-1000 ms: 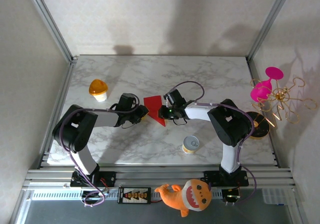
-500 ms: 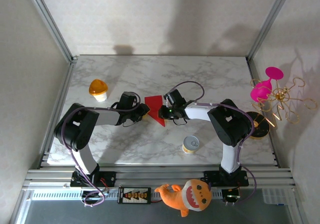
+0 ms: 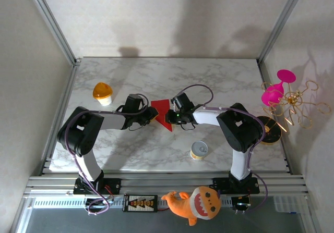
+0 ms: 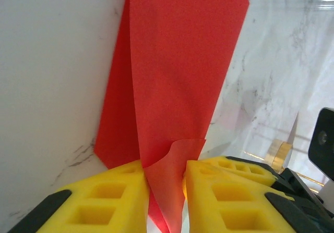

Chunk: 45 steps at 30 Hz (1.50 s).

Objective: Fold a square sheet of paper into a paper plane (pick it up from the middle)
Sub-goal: Fourth fold the wing at the center of the table.

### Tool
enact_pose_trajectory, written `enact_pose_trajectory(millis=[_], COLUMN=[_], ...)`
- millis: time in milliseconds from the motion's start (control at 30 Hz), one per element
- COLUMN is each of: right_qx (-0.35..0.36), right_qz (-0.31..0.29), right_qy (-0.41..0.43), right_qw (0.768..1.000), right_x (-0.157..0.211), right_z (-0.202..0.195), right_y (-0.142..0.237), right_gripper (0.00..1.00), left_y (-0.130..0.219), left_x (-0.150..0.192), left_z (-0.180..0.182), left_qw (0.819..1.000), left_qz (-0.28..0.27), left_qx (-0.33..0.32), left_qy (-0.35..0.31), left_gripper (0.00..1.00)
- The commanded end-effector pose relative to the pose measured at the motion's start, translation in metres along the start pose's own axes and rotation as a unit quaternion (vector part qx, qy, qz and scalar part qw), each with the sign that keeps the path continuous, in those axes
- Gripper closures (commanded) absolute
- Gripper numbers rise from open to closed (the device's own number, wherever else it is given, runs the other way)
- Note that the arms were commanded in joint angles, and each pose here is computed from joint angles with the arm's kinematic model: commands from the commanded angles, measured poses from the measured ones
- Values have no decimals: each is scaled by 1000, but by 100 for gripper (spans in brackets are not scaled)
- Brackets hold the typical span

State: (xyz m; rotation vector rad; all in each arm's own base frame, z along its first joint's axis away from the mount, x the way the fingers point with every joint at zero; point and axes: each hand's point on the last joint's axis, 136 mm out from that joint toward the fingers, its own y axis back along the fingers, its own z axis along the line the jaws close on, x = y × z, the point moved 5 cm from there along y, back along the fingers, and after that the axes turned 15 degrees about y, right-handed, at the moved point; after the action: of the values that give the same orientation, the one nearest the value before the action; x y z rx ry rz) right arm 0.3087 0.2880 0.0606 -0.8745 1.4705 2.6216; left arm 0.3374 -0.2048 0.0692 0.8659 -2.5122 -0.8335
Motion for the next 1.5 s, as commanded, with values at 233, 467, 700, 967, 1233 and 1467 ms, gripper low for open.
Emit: enact_pose_trajectory(millis=[233,467,700,967,1233,1467], right_qx=[24,24,17,2,89,140], right_qz=[40,42,27,-99,-124,-85], right_qy=[5,18,45,136,220,299], right_qw=[999,999,998,986,963,940], right_x=[20,22,14,-29,-12,8], right_z=[-15,-17,-15,14,16,38], right_y=[-7,-6,0,56,70,45], right_gripper=[80,80,78,68,54,54], left_y=[-12,-13,-13,-4,-2,-1], left_x=[-2,-7,-11,-9,-4,-3], left_z=[-7,-6,-2,-14,-21,-27], left_qw=[998,999,999,999,999,998], left_qz=[21,20,17,1,-29,-42], left_qx=[7,-2,-11,-6,-24,-38], left_qy=[-53,-50,-45,-35,8,26], left_gripper=[76,79,87,97,98,97])
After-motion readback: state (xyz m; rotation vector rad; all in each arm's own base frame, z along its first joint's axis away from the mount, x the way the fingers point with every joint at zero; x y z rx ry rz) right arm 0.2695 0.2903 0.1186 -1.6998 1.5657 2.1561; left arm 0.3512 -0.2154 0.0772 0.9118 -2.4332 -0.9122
